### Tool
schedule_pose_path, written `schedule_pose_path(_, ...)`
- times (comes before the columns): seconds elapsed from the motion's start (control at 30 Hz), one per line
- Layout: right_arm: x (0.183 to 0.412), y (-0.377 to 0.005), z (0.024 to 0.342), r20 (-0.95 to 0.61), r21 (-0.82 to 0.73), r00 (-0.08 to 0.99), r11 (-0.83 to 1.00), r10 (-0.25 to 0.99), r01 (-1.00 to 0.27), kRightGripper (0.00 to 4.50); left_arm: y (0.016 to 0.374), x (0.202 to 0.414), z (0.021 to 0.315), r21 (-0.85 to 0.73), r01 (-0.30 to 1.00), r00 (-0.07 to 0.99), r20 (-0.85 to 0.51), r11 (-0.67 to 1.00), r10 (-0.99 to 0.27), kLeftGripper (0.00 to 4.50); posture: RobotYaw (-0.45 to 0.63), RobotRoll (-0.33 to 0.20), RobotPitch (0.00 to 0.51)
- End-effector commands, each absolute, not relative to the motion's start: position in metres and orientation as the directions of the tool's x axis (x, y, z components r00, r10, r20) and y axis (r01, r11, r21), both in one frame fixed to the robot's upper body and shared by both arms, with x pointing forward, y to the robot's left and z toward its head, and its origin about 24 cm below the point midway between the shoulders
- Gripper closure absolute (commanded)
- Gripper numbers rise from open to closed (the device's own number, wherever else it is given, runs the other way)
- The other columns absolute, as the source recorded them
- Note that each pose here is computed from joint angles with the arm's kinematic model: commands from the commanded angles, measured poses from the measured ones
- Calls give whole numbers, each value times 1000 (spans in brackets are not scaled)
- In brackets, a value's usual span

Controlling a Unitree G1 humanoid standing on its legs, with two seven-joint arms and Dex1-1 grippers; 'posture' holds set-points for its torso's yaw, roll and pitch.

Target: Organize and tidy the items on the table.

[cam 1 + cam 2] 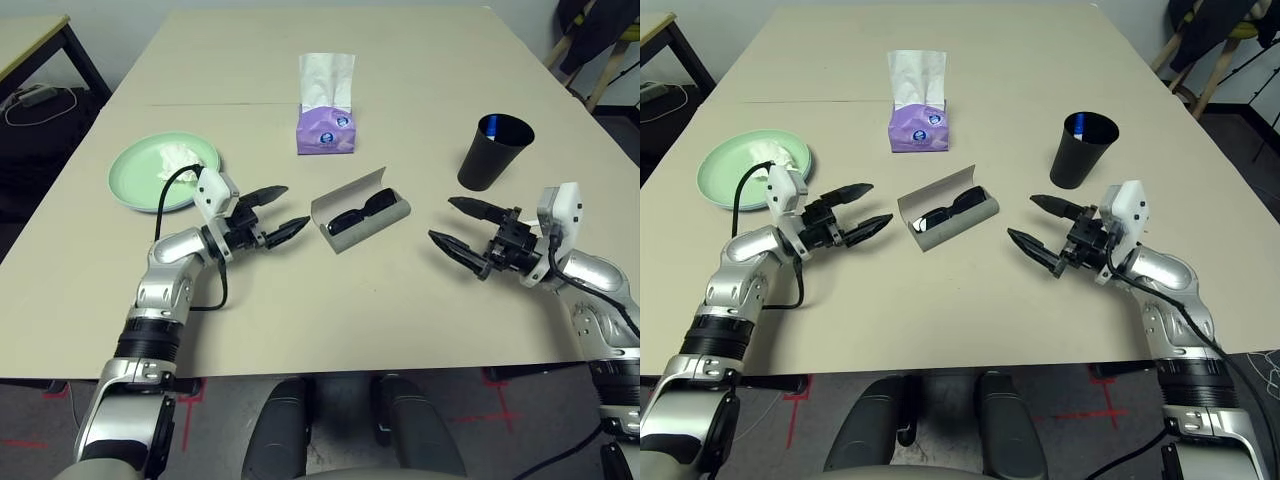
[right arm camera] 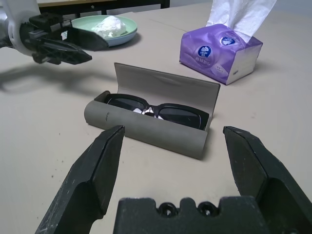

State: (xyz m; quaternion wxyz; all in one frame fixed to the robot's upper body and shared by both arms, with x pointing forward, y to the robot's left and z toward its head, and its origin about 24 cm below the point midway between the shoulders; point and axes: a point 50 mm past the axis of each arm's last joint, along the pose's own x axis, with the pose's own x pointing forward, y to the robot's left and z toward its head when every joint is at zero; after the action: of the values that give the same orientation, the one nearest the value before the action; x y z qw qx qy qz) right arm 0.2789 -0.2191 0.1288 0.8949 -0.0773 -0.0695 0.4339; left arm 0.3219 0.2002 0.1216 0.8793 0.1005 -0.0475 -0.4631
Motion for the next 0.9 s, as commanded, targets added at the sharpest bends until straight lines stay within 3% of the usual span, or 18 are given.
schedule_pose_path(0.03, 278, -219, 133, 62, -208, 608, 606, 792, -768, 0, 208, 322, 116, 225, 814, 560, -55, 536, -827, 3272, 18, 0, 136)
schedule_pose_path(0.13, 277, -219, 133, 60, -209, 607, 605, 792, -768, 0, 211, 325, 114, 238, 804, 572, -64, 544, -818, 4464, 17, 0, 135)
schedule_pose_path(0.43, 276, -218, 131, 52, -208, 600, 597, 798, -775, 0, 201, 341, 111, 240, 813, 561, -80, 531, -824, 4464, 11, 0, 135)
schedule_pose_path(0.7, 273, -219, 130, 44, -211, 605, 599, 795, -772, 0, 190, 361, 117, 220, 769, 629, -91, 600, -772, 4464, -4, 0, 135)
schedule_pose_path(0.9, 273, -220, 129, 37, -213, 611, 604, 790, -768, 0, 168, 359, 117, 207, 825, 551, -96, 525, -829, 4464, -6, 0, 135)
